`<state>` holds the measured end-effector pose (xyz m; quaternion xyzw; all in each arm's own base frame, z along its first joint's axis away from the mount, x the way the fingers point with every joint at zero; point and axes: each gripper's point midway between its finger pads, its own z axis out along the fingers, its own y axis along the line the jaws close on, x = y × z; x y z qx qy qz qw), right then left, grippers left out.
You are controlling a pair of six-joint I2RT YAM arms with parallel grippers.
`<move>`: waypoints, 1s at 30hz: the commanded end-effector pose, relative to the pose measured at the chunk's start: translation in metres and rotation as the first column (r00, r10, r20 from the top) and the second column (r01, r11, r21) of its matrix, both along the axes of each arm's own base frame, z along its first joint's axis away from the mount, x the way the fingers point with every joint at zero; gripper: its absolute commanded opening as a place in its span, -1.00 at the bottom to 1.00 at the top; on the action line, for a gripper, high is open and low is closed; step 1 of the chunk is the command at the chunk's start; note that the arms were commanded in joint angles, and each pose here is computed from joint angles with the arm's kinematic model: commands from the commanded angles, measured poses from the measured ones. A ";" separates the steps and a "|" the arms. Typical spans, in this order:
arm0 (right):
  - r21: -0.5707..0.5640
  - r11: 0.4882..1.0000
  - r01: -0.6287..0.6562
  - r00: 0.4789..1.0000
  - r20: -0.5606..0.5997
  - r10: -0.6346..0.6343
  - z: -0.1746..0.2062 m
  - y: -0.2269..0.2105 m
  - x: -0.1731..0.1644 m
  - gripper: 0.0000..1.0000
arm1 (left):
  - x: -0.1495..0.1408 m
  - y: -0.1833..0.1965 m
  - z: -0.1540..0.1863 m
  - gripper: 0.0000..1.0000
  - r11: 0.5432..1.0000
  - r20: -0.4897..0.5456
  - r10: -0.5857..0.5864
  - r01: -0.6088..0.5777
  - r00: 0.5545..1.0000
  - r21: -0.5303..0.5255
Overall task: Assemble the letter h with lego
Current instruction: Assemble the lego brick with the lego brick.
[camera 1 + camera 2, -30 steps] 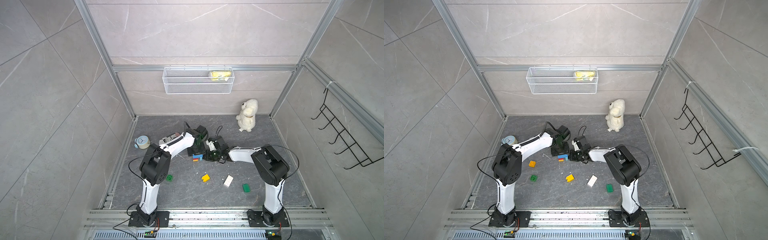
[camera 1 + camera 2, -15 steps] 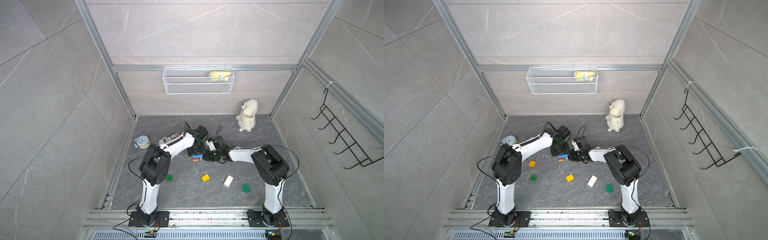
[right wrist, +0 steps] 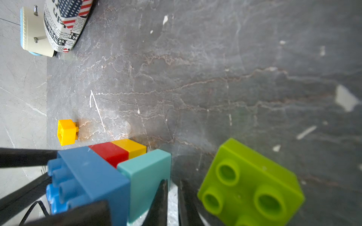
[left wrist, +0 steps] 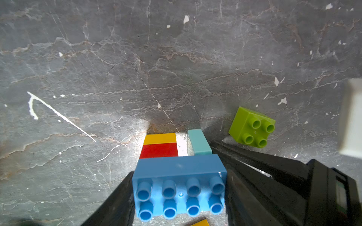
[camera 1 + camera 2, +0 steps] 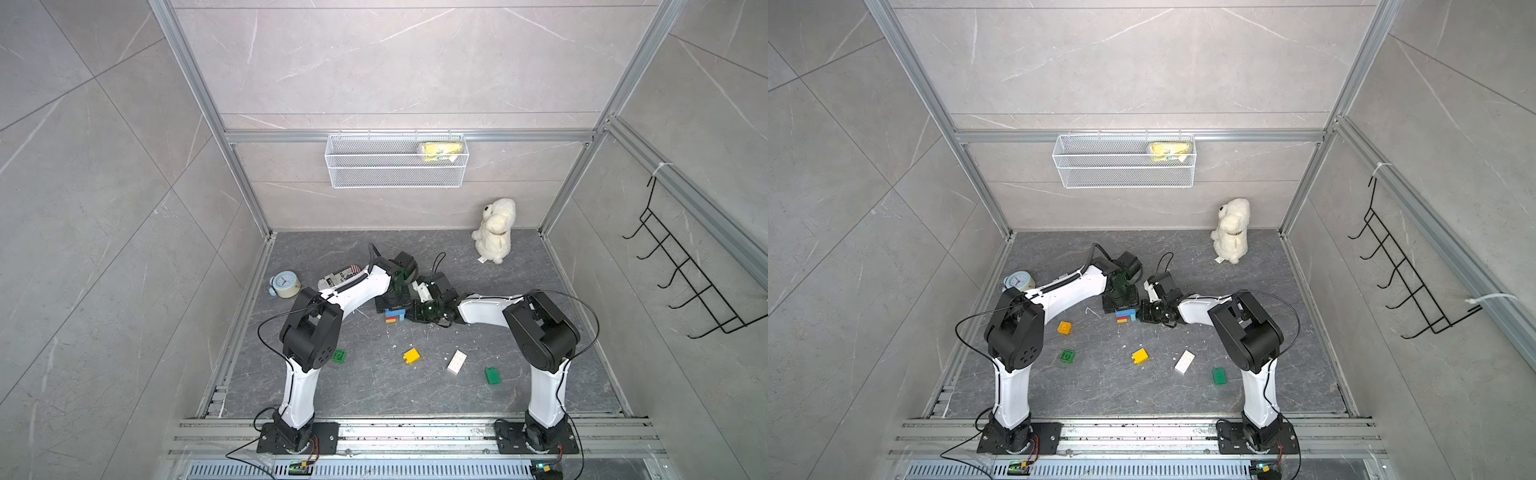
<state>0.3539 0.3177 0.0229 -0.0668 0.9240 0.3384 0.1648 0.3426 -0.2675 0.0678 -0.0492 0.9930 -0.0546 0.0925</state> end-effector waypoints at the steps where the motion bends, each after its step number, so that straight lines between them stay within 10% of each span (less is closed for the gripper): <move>1: -0.014 1.000 0.015 1.000 -0.020 -0.015 -0.001 -0.007 -0.007 -0.68 | -0.025 0.024 -0.033 -1.00 0.993 -0.106 -0.009 0.022 0.994 0.115; 30: 0.000 1.000 0.021 0.999 -0.027 -0.021 -0.001 -0.007 -0.007 -0.63 | -0.020 0.018 -0.016 -1.00 1.000 -0.021 0.019 -0.019 1.000 0.011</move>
